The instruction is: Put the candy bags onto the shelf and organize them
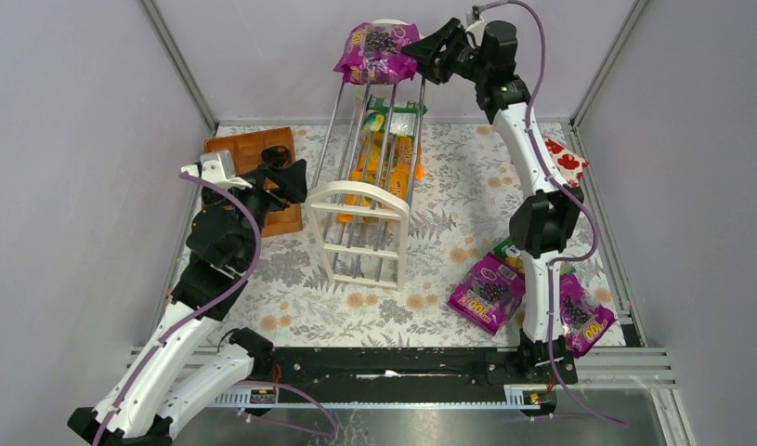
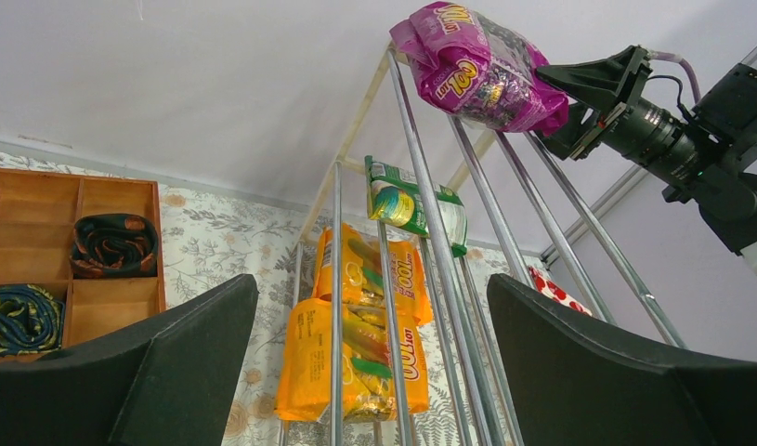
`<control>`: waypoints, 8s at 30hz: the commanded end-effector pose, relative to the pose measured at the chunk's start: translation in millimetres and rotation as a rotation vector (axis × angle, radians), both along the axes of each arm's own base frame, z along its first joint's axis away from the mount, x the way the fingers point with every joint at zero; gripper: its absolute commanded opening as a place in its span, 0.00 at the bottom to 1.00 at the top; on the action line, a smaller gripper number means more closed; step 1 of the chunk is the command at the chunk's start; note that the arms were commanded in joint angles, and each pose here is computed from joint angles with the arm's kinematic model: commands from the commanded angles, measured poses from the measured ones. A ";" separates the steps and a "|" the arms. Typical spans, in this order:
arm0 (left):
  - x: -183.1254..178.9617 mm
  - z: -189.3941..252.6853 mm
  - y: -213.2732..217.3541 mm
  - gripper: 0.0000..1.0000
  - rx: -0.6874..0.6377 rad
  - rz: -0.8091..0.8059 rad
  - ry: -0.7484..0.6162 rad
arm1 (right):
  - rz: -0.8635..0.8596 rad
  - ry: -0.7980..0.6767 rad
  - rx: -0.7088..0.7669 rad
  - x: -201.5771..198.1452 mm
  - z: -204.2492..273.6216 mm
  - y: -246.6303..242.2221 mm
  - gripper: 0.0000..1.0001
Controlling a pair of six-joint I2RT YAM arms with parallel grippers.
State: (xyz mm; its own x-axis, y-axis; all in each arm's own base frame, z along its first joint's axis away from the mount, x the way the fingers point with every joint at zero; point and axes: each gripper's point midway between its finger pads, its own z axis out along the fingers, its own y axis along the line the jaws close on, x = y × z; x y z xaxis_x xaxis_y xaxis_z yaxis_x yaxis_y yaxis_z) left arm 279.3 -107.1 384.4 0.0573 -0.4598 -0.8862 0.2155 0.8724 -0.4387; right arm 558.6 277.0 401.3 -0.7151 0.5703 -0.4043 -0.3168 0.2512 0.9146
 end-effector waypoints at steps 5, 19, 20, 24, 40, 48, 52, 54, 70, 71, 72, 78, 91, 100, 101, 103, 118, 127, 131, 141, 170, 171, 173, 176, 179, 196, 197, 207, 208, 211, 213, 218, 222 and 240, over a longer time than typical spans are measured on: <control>-1.0 7.3 3.1 0.99 0.001 0.011 -0.024 | -0.104 -0.168 -0.093 -30.3 65.2 -38.0 0.68; -6.8 14.7 11.2 0.99 -0.019 0.037 -0.046 | -0.351 -0.082 -0.704 -190.3 -68.0 -155.4 0.95; -6.5 14.1 11.2 0.99 -0.020 0.037 -0.044 | -0.359 -0.037 -0.754 -205.6 -90.6 -165.2 0.97; -3.2 10.6 11.7 0.99 -0.017 0.049 -0.032 | -0.335 0.166 -0.883 -266.0 -167.6 -190.1 1.00; 6.3 1.2 13.2 0.99 0.003 0.074 -0.004 | -0.032 0.702 -0.798 -423.0 -258.3 -170.7 1.00; 10.1 -3.2 9.3 0.99 0.005 0.060 0.011 | -0.095 0.878 -0.919 -450.9 -297.5 -196.5 1.00; 11.0 -4.8 8.5 0.99 0.007 0.058 0.015 | -0.082 0.879 -0.817 -447.4 -318.9 -179.6 1.00; 11.6 -5.4 8.5 0.99 0.008 0.059 0.017 | -0.052 0.888 -0.768 -445.7 -330.3 -169.0 1.00; 14.3 -8.6 4.7 0.99 0.014 0.047 0.027 | -0.249 0.529 -0.053 -252.9 -281.0 -89.5 1.00; 14.1 -8.4 4.8 0.99 0.014 0.048 0.026 | -0.201 0.510 -0.007 -246.0 -275.4 -79.8 1.00; 13.9 -8.0 5.2 0.99 0.013 0.049 0.025 | -0.154 0.494 0.049 -241.0 -267.1 -70.5 1.00; 13.5 -7.2 4.6 0.99 0.011 0.044 0.024 | -0.053 0.489 0.009 -242.0 -271.3 -55.4 1.00; 13.0 -7.3 2.4 0.99 0.007 0.032 0.024 | -0.240 0.377 -1.030 -271.0 -275.4 -182.0 1.00; 13.5 -7.3 3.5 0.99 0.008 0.040 0.025 | -0.524 0.410 -1.306 -226.7 -271.4 -252.6 1.00; 12.9 -6.6 3.7 0.99 0.007 0.039 0.023 | -0.455 0.411 -1.222 -221.2 -281.3 -239.4 1.00; 12.7 -6.2 4.3 0.99 0.007 0.041 0.021 | -0.347 0.405 -1.001 -202.6 -291.3 -218.7 1.00; 8.7 -1.3 6.1 0.99 -0.002 0.040 0.007 | -0.058 0.419 -0.247 -164.6 -342.3 -185.9 1.00; 9.4 -3.0 4.8 0.99 -0.002 0.035 0.011 | 0.044 0.472 -0.127 -176.0 -364.7 -166.2 0.94; 10.5 -4.7 2.6 0.99 -0.001 0.027 0.016 | 0.091 0.454 -0.138 -183.2 -362.1 -152.8 0.85; 11.7 -6.5 1.4 0.99 -0.001 0.024 0.022 | 0.059 0.379 -0.093 -192.2 -323.3 -149.9 0.43; 3.6 3.1 7.6 0.99 -0.021 0.036 -0.007 | -0.395 -0.008 -0.487 -231.0 -87.4 -219.6 0.03; 3.1 3.7 8.1 0.99 -0.022 0.038 -0.009 | -0.383 -0.069 -0.452 -228.7 -62.3 -214.1 0.03; 2.8 3.6 9.2 0.99 -0.021 0.044 -0.010 | -0.352 -0.179 -0.363 -226.8 -8.3 -201.0 0.03; 2.7 3.9 11.0 0.99 -0.022 0.052 -0.011 | -0.273 -0.329 -0.213 -231.7 72.7 -180.1 0.02; 1.8 5.3 12.6 0.99 -0.024 0.058 -0.015 | -0.184 -0.461 -0.087 -243.0 141.4 -158.6 0.01; 0.6 7.4 16.9 0.99 -0.026 0.077 -0.021 | 0.319 -0.356 0.374 -221.5 196.2 19.5 0.00; 0.3 7.8 16.7 0.99 -0.027 0.075 -0.022 | 0.307 -0.323 0.387 -214.8 188.1 22.1 0.00; -1.7 10.2 16.2 0.99 -0.029 0.068 -0.029 | 0.193 -0.172 0.502 -181.0 136.7 17.5 0.00; -1.9 10.6 16.1 0.99 -0.030 0.066 -0.030 | 0.186 -0.151 0.513 -177.1 130.1 17.5 0.00; -2.0 10.8 16.4 0.99 -0.029 0.067 -0.031 | 0.136 -0.125 0.541 -170.7 115.5 12.1 0.00; -1.7 9.7 16.1 0.99 -0.027 0.067 -0.029 | 0.107 -0.126 0.528 -168.9 111.1 10.2 0.01; -2.4 10.8 15.8 0.99 -0.029 0.064 -0.032 | 0.067 -0.084 0.490 -158.5 90.1 9.3 0.03; -2.4 10.2 15.4 0.99 -0.028 0.063 -0.030 | 0.040 -0.072 0.466 -151.1 76.0 4.7 0.05; -5.2 13.5 16.5 0.99 -0.028 0.065 -0.040 | -0.086 -0.217 -0.154 -180.9 31.8 -55.7 0.83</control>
